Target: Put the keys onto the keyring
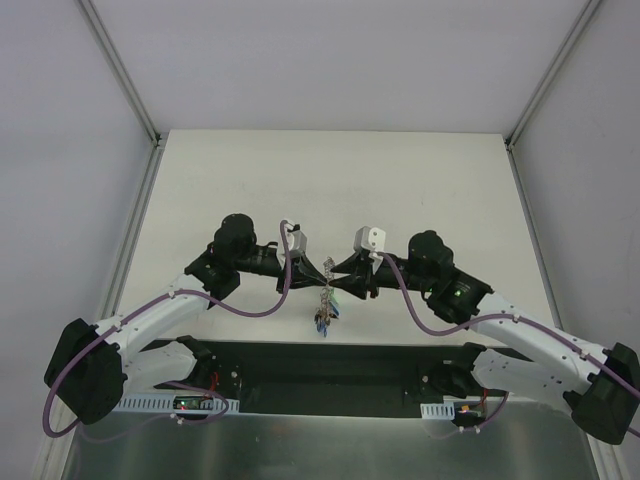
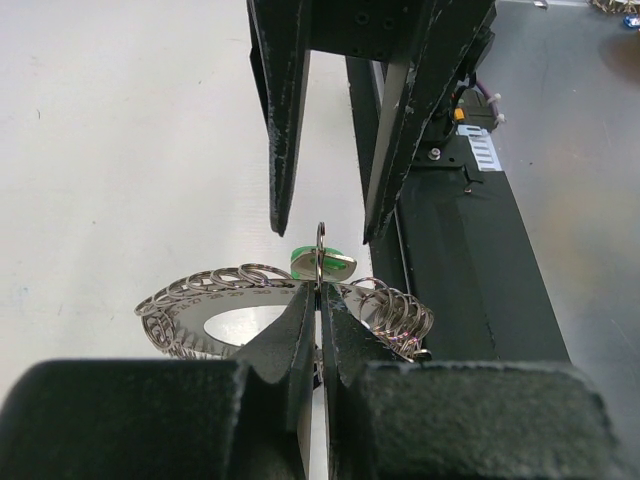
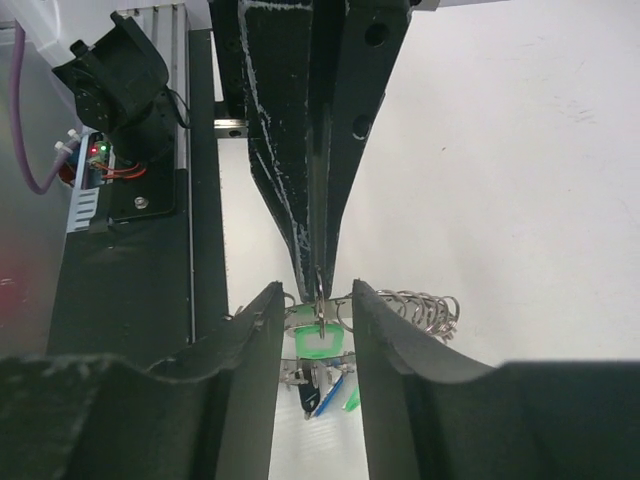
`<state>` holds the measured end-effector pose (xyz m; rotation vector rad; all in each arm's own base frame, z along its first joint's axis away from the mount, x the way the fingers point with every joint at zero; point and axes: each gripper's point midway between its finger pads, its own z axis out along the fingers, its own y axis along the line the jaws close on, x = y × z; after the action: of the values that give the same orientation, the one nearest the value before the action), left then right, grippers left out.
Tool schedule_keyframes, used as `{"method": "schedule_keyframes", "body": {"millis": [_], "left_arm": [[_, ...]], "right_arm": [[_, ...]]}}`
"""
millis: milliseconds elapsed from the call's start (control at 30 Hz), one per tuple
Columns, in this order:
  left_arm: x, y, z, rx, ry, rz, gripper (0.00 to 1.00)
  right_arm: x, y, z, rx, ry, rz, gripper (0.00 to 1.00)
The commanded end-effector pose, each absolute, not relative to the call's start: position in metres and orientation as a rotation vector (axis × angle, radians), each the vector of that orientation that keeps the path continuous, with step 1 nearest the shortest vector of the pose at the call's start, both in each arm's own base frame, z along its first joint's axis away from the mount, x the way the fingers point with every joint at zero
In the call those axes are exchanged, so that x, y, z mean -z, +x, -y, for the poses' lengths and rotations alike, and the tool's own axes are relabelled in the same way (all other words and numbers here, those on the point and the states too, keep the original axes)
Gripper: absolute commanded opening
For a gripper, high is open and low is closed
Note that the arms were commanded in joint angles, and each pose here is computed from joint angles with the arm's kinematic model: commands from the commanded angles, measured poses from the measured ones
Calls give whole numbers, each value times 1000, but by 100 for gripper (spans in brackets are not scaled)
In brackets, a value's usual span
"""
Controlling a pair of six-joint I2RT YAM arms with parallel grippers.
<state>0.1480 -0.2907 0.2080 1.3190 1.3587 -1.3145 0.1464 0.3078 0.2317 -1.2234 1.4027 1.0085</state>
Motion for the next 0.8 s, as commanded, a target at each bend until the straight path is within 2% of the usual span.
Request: {"method": "schedule_keyframes", "body": {"millis": [0,200,367,767], "left_arm": [[-234,152,296,1273,1329,-1240,0],[-236,154,296,1264,1320,-1239,0],[-237,152,295,1268,1323,-1232,0],[-238,151,295,1272,1325,-1228,0]], "right_arm": [[-264,152,-305,-972,-1170,-1342,38],[-248,158,-289,-915,-1165,-1416,40],[-237,158,-286,-924,-1184,-1441,34],[-234,152,-298,-989,-1249,-1416,33]]}}
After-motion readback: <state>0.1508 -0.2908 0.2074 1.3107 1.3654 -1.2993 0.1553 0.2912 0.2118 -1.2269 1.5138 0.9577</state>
